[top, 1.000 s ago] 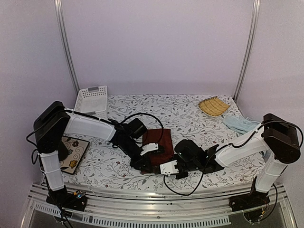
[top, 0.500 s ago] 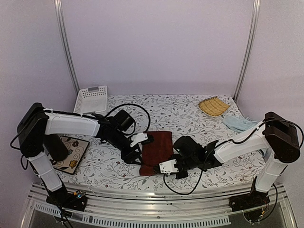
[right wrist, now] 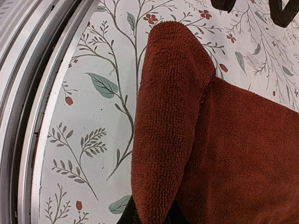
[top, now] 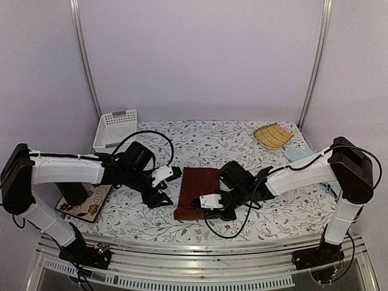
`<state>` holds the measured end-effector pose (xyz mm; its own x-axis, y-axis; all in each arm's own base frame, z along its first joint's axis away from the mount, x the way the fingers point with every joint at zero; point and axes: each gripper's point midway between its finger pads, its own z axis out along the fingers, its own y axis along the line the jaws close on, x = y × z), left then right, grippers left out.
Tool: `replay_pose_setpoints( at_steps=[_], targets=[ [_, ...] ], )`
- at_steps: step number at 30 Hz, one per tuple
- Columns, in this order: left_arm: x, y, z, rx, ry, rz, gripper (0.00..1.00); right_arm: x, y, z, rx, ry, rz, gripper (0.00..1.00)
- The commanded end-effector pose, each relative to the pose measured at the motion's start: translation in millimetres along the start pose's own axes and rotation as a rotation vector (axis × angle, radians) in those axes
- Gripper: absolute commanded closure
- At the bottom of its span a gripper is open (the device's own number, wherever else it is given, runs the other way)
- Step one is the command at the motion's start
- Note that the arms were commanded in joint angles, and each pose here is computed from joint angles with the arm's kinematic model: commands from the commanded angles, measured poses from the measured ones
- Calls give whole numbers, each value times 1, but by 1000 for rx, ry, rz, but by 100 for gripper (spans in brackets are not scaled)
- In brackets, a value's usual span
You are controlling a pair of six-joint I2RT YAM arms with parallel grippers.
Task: Roll the towels
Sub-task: Roll the towel at the center of the board.
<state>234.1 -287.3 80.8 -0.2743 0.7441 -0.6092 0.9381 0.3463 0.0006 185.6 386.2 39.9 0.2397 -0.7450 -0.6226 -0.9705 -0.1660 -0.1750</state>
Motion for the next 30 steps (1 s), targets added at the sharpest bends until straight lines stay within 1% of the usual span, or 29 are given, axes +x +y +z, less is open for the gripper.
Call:
replay_pose_setpoints(
  at_steps=[1,4,10,13,16,19,30],
  targets=[
    [-8,4,-6,-87,-43,64,28,7,12,6,-113,8,88,89],
    [-5,3,-7,-133,-45,109,28,11,11,10,-148,18,145,90],
    [-8,-5,-8,-211,-96,200,27,11,4,9,-195,-6,246,90],
    [-6,-12,-5,-236,-99,245,26,14,-5,3,-197,-27,297,90],
    [-4,-20,-2,-257,-117,301,26,12,-14,0,-202,-44,335,87],
    [-1,-27,2,-293,-126,371,25,14,-19,3,-216,-40,379,85],
    [-12,-36,2,-419,-198,534,25,30,-17,17,-278,-6,489,85]
  ],
)
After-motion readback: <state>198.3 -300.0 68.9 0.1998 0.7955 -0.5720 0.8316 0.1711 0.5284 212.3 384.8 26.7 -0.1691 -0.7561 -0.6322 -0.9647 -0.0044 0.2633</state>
